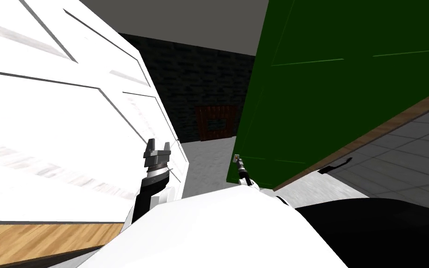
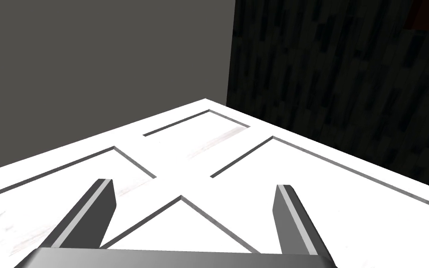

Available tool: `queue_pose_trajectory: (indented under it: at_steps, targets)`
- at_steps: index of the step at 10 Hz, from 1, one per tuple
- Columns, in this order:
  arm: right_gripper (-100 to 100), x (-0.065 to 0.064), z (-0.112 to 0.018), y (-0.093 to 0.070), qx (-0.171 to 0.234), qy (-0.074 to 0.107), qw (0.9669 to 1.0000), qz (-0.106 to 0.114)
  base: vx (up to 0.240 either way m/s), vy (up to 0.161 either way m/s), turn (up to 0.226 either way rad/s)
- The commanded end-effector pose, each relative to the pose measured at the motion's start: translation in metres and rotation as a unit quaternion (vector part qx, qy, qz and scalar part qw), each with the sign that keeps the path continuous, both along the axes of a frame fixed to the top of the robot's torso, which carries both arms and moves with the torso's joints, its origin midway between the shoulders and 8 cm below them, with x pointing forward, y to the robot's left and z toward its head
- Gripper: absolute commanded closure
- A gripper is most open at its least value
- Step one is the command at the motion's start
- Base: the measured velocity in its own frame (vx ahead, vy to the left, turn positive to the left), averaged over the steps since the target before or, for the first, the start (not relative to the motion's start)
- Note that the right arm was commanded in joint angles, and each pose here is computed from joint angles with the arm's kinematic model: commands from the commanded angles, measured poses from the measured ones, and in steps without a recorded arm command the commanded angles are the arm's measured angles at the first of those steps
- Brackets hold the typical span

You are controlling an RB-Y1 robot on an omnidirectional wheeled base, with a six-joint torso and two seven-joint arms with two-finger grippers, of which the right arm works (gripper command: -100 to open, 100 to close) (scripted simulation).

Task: Push the door open

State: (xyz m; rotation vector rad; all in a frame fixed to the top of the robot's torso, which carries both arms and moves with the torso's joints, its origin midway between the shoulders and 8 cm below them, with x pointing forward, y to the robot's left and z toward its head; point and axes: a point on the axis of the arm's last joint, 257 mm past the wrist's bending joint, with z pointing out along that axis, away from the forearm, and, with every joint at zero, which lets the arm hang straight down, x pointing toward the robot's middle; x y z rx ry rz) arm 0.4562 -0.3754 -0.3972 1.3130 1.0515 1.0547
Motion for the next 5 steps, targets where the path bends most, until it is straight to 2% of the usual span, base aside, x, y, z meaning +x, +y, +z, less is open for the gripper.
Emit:
queue_pose_trajectory:
  at_steps: [1, 4, 5]
  targets:
    - [100, -0.002, 0.006, -0.02, -0.006, -0.004, 0.9997, -0.021, 0.191, 0.062, -0.073]
    - [100, -0.007, 0.006, -0.038, -0.006, -0.004, 0.9989, -0.045, 0.185, 0.06, -0.063]
    - [100, -0.007, 0.006, -0.038, -0.006, -0.004, 0.9989, -0.045, 0.136, 0.008, -0.027]
